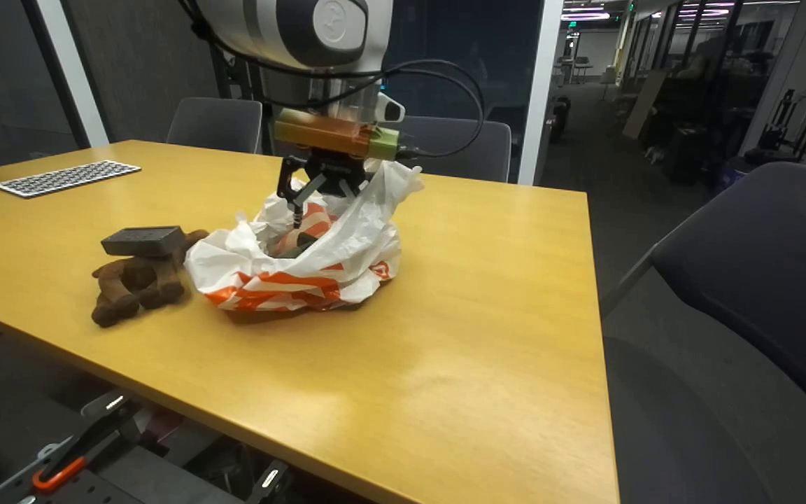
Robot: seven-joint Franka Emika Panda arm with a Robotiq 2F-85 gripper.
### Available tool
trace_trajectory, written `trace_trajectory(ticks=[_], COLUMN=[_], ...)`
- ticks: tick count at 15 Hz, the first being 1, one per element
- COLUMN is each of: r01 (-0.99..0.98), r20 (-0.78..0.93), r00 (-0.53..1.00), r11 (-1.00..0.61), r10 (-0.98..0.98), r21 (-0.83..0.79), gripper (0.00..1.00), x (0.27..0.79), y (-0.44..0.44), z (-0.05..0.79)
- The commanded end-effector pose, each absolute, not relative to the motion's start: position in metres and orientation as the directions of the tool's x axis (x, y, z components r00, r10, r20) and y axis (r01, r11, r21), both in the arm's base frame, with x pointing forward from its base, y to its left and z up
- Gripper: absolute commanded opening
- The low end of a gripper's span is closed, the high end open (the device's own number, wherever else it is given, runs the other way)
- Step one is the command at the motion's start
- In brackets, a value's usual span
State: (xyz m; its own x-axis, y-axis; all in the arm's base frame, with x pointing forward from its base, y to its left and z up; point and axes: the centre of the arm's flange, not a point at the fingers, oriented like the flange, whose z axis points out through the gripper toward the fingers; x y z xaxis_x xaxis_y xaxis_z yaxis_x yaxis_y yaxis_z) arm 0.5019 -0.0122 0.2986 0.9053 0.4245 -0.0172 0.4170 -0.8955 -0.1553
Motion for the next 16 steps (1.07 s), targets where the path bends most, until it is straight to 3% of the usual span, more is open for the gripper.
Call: trace_trajectory(ticks=[1,5,10,16], r01=[0.333,0.265,0.258,0.207], r20=[-0.07,-0.142,-0.217,-0.147], r00=[0.94,0.956,0.942,0.968], r11=[-0.942,-0.964,-0.966,-0.978], r10=[0.335,0.257,0.255,0.201], r21=[-0.045,0.039,-0.013,0.03], gripper=[1.0,1.0,1.0,1.0], x=[0.49,0.473,0.465,0.473], y=[0.003,0.013,0.026,0.04], z=[0.292,0.296,0.294,0.28])
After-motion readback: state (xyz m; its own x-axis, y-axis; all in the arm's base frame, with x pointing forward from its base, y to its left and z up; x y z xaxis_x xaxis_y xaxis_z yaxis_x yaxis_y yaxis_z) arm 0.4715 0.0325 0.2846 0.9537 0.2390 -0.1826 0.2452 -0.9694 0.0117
